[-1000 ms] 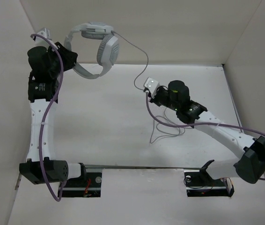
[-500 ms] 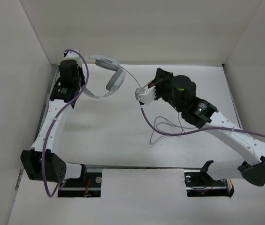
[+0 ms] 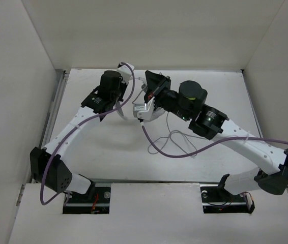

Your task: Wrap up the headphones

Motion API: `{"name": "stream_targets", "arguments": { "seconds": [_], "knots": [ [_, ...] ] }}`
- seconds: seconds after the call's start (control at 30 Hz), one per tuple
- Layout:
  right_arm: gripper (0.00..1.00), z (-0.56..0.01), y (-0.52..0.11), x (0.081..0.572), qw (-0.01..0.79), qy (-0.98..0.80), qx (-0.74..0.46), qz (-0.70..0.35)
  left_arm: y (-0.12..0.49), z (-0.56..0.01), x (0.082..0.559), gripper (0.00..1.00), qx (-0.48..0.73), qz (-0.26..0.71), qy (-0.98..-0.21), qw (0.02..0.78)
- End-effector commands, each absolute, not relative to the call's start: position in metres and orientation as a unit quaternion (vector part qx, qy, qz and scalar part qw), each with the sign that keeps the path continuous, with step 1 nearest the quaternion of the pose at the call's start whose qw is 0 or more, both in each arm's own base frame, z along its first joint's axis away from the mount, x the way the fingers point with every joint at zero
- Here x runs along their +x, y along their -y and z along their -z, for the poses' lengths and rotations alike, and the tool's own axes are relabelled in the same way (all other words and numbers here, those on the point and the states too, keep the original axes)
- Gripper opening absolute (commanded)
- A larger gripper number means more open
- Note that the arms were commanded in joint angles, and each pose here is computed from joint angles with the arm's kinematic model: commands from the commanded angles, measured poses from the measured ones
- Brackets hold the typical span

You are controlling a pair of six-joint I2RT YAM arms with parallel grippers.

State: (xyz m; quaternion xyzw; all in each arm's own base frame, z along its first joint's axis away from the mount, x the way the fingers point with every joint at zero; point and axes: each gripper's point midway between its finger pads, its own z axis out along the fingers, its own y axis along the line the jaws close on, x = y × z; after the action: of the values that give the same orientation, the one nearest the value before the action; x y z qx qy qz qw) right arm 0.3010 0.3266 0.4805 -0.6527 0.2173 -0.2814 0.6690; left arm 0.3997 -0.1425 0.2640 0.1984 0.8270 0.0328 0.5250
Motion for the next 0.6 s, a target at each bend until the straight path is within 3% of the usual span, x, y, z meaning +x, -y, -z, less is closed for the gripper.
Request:
{"name": "stream_targets", "arguments": {
  "seconds": [0.0,0.4,0.57],
  "knots": [
    [0.0,-0.493,-0.327,0.306,0.707,-0.235,-0.626,0.233,0.183,-0.357,0.399,0.0,0.211,0.019,-0.743,0.635],
    [0.0,-0.48,-0.256,0.39,0.709,-0.357,-0.57,0.21,0.217,-0.388,0.365,0.0,0.252,0.091,-0.704,0.658],
    [0.0,-0.478,-0.254,0.405,0.713,-0.376,-0.566,0.176,0.236,-0.415,0.348,0.0,0.269,0.132,-0.681,0.668]
  ]
}}
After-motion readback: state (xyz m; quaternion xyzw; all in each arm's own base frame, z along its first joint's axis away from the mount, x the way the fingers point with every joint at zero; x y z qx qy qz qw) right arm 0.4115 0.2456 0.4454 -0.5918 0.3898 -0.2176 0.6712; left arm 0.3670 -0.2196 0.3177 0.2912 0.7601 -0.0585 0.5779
